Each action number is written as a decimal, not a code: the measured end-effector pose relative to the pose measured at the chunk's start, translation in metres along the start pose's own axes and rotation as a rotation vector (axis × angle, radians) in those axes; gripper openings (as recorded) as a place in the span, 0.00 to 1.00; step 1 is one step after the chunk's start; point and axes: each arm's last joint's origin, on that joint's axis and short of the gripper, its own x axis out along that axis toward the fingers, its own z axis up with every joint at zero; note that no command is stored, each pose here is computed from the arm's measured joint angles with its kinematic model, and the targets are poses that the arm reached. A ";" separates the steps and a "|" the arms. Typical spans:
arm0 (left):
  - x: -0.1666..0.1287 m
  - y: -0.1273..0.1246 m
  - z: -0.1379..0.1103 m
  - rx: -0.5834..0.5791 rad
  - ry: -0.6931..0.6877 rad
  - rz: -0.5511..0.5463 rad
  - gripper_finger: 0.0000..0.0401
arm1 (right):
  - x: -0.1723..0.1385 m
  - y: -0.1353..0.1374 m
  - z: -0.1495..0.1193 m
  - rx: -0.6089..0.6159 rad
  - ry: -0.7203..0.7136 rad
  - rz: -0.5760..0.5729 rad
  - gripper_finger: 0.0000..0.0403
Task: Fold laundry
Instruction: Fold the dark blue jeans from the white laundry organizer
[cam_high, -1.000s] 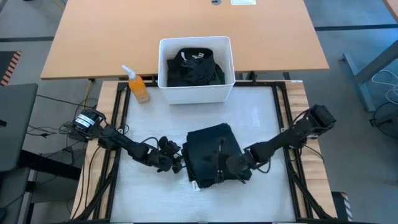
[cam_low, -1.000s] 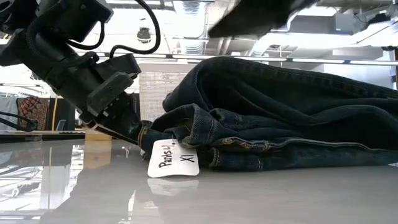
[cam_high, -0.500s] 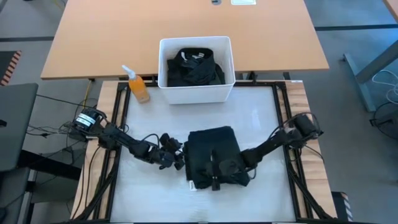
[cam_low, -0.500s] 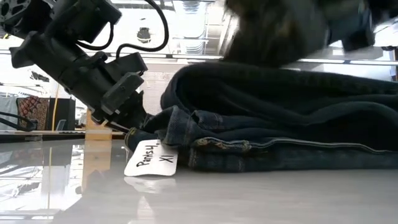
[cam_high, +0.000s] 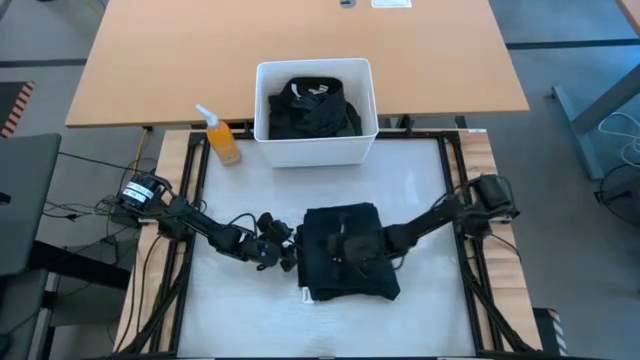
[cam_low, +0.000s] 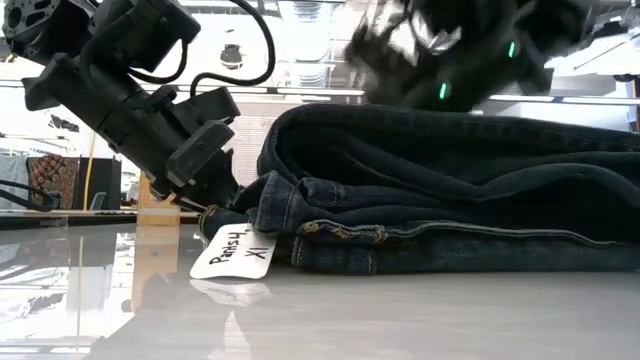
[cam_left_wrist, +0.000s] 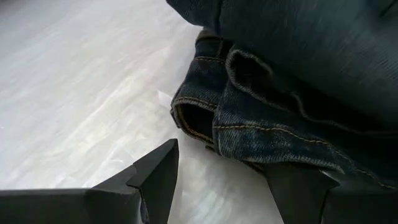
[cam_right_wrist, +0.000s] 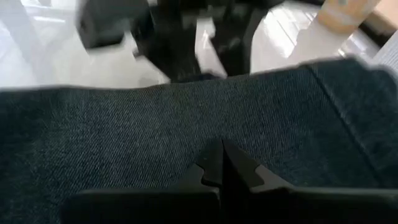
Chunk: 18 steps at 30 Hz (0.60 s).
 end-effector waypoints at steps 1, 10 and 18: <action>0.000 0.000 0.000 0.004 0.003 -0.004 0.54 | 0.006 0.001 -0.006 0.012 0.000 0.005 0.06; 0.003 0.003 0.001 0.022 0.033 -0.029 0.54 | 0.013 0.001 -0.002 0.101 -0.090 0.116 0.06; 0.010 0.011 0.007 -0.006 0.043 -0.023 0.54 | -0.021 -0.032 0.046 -0.065 -0.182 -0.028 0.06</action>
